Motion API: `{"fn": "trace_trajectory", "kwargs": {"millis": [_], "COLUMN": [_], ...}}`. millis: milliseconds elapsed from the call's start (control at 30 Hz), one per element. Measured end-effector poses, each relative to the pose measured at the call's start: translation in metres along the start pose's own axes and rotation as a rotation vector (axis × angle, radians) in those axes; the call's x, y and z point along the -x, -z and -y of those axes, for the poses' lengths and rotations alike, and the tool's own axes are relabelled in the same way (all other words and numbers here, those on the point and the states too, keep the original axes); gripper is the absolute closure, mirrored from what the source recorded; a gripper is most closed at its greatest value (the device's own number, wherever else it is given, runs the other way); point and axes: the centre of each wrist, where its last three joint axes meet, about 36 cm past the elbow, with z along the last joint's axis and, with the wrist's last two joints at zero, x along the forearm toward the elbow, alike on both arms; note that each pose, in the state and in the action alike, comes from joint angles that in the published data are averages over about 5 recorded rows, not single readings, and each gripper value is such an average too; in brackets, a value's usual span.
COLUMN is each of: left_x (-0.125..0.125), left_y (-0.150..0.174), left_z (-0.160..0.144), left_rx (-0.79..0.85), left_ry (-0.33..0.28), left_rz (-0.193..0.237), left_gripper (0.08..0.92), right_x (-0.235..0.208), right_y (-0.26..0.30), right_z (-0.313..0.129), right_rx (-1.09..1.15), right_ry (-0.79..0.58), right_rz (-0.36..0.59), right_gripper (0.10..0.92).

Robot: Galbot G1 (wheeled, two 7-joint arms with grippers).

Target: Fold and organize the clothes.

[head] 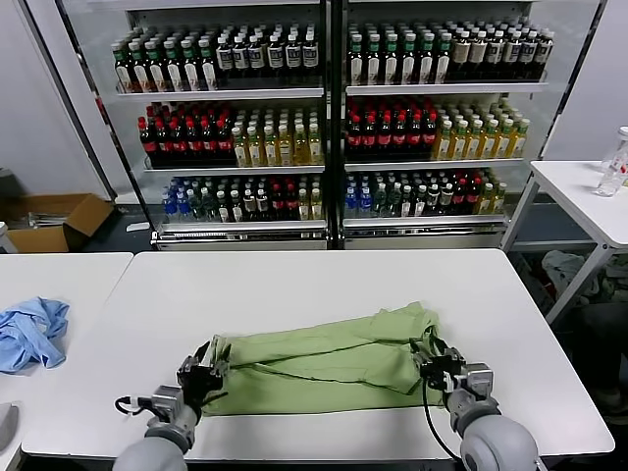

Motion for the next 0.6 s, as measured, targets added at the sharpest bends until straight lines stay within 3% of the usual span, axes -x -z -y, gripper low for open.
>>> {"fn": "trace_trajectory", "kwargs": {"millis": [133, 233, 600], "left_x": [0.000, -0.002, 0.003], "left_y": [-0.007, -0.010, -0.006], "left_z": [0.014, 0.022, 0.018], "left_rx": [0.012, 0.013, -0.033], "left_ry": [0.021, 0.020, -0.023], "left_rz": [-0.031, -0.050, -0.120], "left_gripper": [0.333, 0.318, 0.617], "right_x": [-0.009, -0.015, -0.024], "right_y": [0.000, 0.002, 0.009], "right_z": [0.002, 0.003, 0.005], "right_rx": [-0.008, -0.013, -0.011], "right_ry": [-0.004, -0.006, 0.000], "right_rz": [0.004, 0.009, 0.027], "right_gripper": [0.259, 0.211, 0.199]}}
